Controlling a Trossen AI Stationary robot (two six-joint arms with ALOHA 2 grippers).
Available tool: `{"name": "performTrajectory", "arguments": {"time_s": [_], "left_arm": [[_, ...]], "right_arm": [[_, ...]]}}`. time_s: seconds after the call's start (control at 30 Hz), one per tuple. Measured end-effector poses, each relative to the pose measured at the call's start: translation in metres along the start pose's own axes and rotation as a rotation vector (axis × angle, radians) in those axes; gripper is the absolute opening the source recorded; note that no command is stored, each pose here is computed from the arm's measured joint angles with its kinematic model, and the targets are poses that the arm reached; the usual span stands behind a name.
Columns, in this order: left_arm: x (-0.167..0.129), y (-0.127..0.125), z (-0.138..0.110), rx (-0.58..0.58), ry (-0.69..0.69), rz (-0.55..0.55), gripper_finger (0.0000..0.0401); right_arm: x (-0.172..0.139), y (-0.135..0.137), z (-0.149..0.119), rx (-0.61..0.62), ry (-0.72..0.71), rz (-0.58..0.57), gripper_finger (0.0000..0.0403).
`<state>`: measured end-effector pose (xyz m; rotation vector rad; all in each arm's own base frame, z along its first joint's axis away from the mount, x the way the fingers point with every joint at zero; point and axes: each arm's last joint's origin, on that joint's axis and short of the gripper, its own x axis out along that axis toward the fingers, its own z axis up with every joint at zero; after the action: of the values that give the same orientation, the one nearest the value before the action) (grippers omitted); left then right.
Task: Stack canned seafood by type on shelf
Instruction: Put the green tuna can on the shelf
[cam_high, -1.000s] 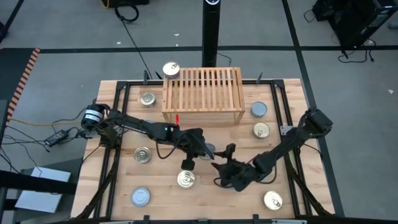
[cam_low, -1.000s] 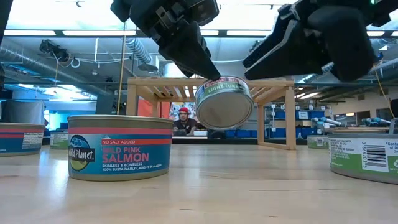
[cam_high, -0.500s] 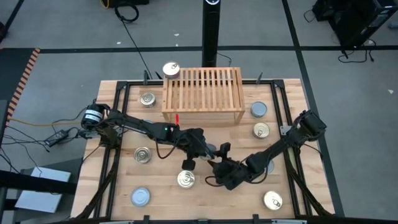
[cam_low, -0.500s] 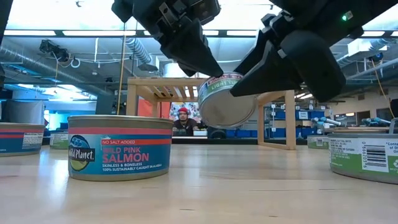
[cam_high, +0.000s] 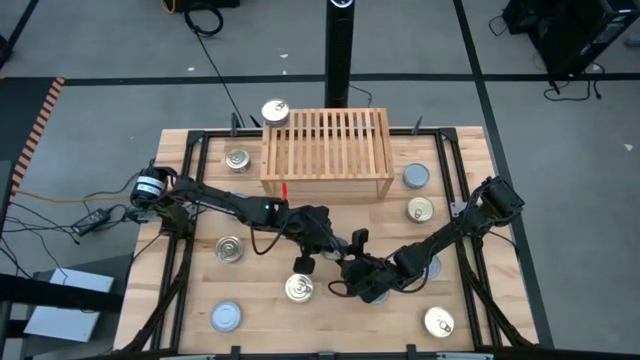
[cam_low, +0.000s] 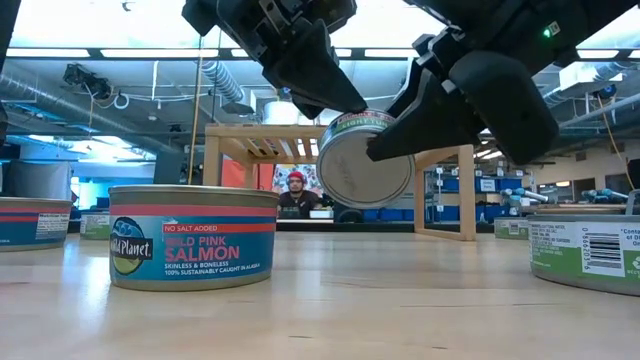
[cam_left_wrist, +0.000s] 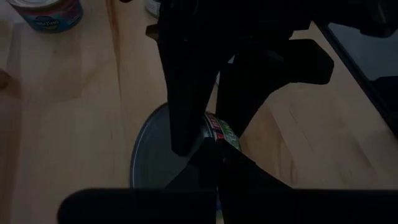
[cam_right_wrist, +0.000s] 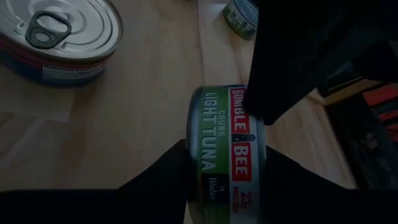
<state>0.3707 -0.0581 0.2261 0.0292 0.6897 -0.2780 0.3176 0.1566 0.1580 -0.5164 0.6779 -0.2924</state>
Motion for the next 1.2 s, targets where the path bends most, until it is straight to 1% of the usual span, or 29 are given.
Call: {"name": "performTrajectory", "arguments": {"time_s": [0.13, 0.33, 0.43, 0.53, 0.6, 0.7, 0.77, 0.93, 1.03, 1.13, 1.2], "left_arm": [[0.000, 0.000, 0.000, 0.000, 0.000, 0.001, 0.0012], [-0.001, -0.004, 0.001, 0.008, -0.005, 0.005, 0.0051], [-0.005, -0.015, 0.004, 0.088, -0.014, 0.020, 0.0067], [-0.010, -0.027, 0.007, 0.178, -0.027, 0.073, 0.0073], [-0.010, -0.032, 0.009, 0.201, -0.043, 0.097, 0.0073], [-0.009, -0.041, 0.009, 0.238, -0.054, 0.087, 0.0074], [-0.008, -0.047, 0.009, 0.256, -0.085, 0.077, 0.0074], [-0.006, -0.053, -0.008, 0.267, -0.194, 0.066, 0.0074], [-0.012, -0.055, -0.019, 0.254, -0.267, 0.064, 0.0074], [-0.020, -0.056, -0.035, 0.246, -0.306, 0.058, 0.0074], [-0.029, -0.056, -0.042, 0.244, -0.371, 0.060, 0.0074]], "right_arm": [[0.000, 0.000, 0.000, 0.002, 0.000, 0.000, 0.0149], [-0.001, 0.001, 0.000, 0.007, -0.002, 0.002, 0.0150], [-0.002, 0.002, 0.000, 0.007, -0.002, 0.004, 0.0150], [-0.002, 0.001, -0.001, 0.007, 0.003, 0.001, 0.0150], [-0.002, 0.002, -0.001, 0.004, 0.003, 0.001, 0.0150], [-0.005, 0.004, -0.001, 0.002, 0.000, 0.007, 0.0150], [-0.006, 0.005, -0.001, 0.001, -0.001, 0.013, 0.0150], [-0.007, 0.006, -0.001, -0.001, -0.002, 0.013, 0.0151], [-0.007, 0.006, 0.000, -0.001, -0.003, 0.013, 0.0151], [-0.007, 0.006, 0.000, 0.010, -0.002, 0.014, 0.0151], [-0.006, 0.004, 0.000, 0.031, 0.002, 0.028, 0.0151]]}}
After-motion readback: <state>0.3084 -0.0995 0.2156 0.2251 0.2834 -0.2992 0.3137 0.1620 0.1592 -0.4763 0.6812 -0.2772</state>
